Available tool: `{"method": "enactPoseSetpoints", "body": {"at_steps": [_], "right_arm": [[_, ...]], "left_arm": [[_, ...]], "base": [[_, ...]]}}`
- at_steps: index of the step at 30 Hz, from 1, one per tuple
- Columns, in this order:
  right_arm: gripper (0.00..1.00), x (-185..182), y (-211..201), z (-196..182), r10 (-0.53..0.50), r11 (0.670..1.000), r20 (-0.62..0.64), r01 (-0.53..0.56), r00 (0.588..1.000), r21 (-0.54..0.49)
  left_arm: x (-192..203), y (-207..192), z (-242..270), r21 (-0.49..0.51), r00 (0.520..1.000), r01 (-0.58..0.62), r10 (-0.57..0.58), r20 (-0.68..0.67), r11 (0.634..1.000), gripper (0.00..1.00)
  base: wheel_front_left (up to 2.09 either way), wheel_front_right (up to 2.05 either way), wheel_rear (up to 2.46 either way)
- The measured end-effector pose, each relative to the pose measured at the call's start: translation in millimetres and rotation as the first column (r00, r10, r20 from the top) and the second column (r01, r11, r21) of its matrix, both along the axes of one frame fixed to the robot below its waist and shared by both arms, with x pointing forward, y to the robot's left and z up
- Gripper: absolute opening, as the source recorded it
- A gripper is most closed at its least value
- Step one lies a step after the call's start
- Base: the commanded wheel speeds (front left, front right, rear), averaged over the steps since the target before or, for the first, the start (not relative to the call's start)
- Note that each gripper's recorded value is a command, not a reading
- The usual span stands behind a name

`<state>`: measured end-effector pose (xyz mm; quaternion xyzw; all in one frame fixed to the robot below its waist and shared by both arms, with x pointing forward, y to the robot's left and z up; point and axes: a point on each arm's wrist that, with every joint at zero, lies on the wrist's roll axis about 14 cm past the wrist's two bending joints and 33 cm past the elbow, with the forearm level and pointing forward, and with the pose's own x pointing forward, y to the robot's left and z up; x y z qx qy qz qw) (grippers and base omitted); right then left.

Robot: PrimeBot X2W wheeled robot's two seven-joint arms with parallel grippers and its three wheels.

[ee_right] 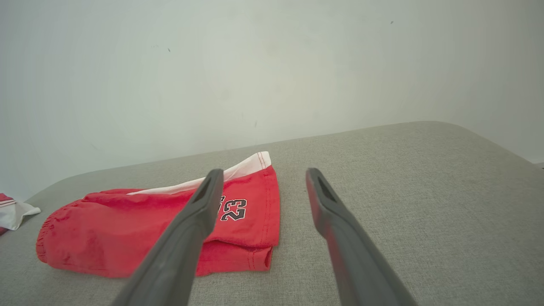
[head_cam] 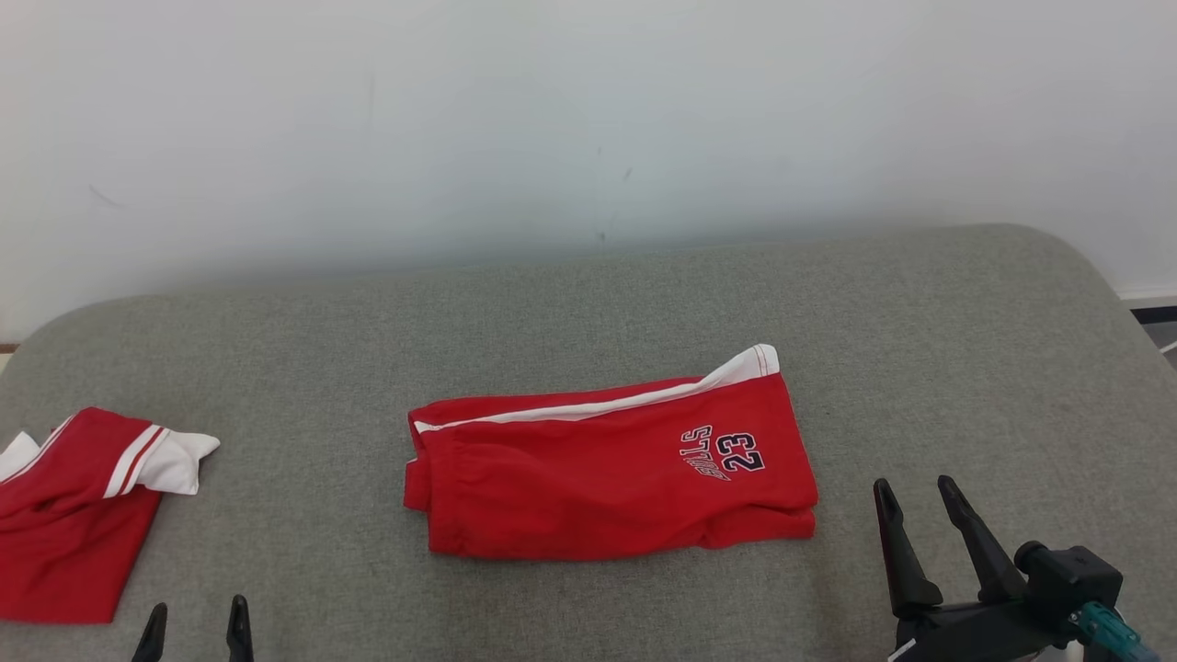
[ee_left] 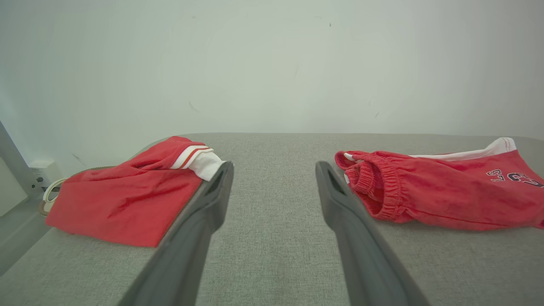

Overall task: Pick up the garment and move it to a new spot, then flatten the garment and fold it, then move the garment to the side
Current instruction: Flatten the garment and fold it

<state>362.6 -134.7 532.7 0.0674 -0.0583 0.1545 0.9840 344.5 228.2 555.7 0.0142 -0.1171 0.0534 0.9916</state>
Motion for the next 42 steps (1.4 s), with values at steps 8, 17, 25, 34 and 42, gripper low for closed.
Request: {"method": "enactPoseSetpoints", "body": {"at_steps": [8, 17, 25, 34, 42], "right_arm": [[1.0, 0.5, 3.5, -0.3, 0.013, 1.0, -0.006, -0.013, 1.0, -0.007], [1.0, 1.5, 5.6, -4.0, 0.018, 1.0, -0.023, -0.018, 1.0, -0.013], [1.0, 1.5, 5.8, -6.9, 0.018, 1.0, -0.032, -0.018, 0.999, -0.015], [1.0, 1.2, 6.8, -7.3, 0.021, 1.0, -0.033, -0.022, 0.999, -0.018], [1.0, 1.2, 7.3, -6.5, 0.024, 0.999, -0.031, -0.025, 0.999, -0.024]], "left_arm": [[-1.2, 3.3, -0.3, 0.021, 1.0, -0.008, 0.008, -0.004, 1.0, 1.0], [-0.5, 3.6, -1.3, 0.029, 1.0, -0.008, 0.008, -0.009, 1.0, 1.0], [1.2, 3.1, -2.6, 0.03, 1.0, -0.01, 0.011, -0.013, 0.999, 1.0], [0.6, 2.5, -2.5, 0.029, 1.0, -0.009, 0.009, -0.013, 1.0, 1.0], [-0.4, 3.3, -2.3, 0.03, 1.0, -0.011, 0.011, -0.012, 1.0, 1.0]], "base": [[0.0, 0.0, 0.0], [0.0, 0.0, 0.0], [0.0, 0.0, 0.0], [0.0, 0.0, 0.0], [0.0, 0.0, 0.0]]}}
